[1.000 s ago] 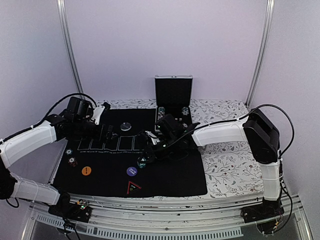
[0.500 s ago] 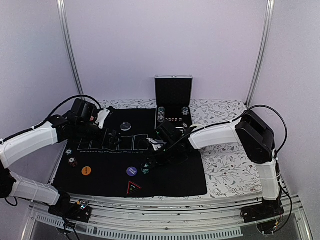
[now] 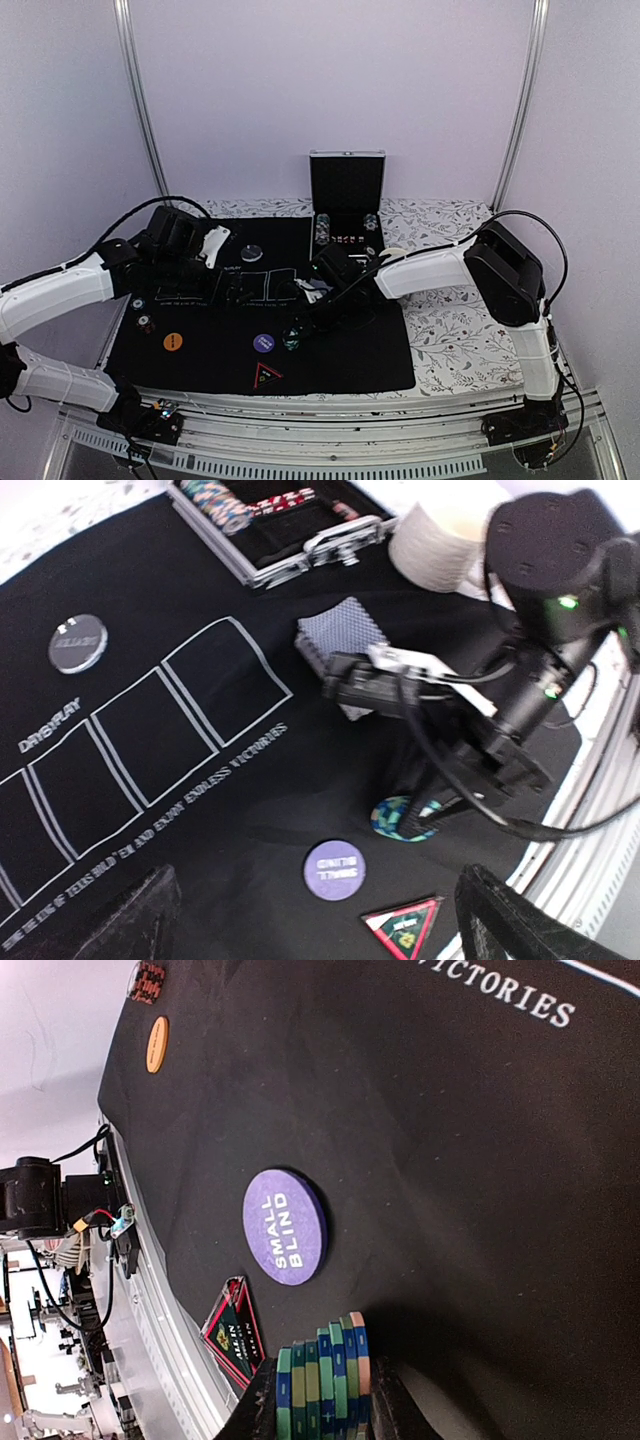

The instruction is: Distribute texas hold em gaming equipment

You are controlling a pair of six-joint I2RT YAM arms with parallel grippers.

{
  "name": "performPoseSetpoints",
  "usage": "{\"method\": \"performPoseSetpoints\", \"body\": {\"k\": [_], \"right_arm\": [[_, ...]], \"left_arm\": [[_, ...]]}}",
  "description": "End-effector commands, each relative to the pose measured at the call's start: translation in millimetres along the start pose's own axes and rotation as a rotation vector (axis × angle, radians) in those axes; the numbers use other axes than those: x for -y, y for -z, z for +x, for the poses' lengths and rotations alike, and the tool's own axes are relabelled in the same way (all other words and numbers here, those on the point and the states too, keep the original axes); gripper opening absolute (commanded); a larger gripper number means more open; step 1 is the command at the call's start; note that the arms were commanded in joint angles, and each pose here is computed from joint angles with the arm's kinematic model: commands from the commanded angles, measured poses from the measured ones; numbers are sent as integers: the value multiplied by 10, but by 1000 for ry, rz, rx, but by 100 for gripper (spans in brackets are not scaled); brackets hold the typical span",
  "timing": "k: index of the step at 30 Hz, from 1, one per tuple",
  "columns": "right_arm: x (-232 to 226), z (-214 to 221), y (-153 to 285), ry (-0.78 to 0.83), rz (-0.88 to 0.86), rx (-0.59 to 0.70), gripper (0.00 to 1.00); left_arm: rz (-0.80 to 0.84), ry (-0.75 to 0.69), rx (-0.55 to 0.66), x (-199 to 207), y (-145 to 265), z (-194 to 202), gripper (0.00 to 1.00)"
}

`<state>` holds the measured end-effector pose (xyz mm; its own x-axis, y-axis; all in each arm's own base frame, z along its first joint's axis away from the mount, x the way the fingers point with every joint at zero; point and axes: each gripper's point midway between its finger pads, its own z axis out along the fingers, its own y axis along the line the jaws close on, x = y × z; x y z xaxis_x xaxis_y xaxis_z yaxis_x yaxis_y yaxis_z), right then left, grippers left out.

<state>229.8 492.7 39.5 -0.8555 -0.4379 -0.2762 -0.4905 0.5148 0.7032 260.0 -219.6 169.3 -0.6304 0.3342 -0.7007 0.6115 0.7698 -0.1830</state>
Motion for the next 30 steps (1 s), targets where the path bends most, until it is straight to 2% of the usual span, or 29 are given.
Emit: {"method": "performPoseSetpoints", "body": {"k": [1,8,9,11,30], "right_arm": [[69,-86,55,-19,-1,20,11],[170,-57,60,-37,34,24,18],[171,-57,53,-37,33,23,23],[167,-48,38,-37,27,17,26],[221,-135,127,-18,92,54,37]], "left_arm": [[84,-2,81,263,-4,-37,98],[84,6,43,298,-160,108,98],[81,2,38,300,-174,117,98],[75,-6,28,300,-204,130,98],[71,-34,-62,357,-343,300,98]]}}
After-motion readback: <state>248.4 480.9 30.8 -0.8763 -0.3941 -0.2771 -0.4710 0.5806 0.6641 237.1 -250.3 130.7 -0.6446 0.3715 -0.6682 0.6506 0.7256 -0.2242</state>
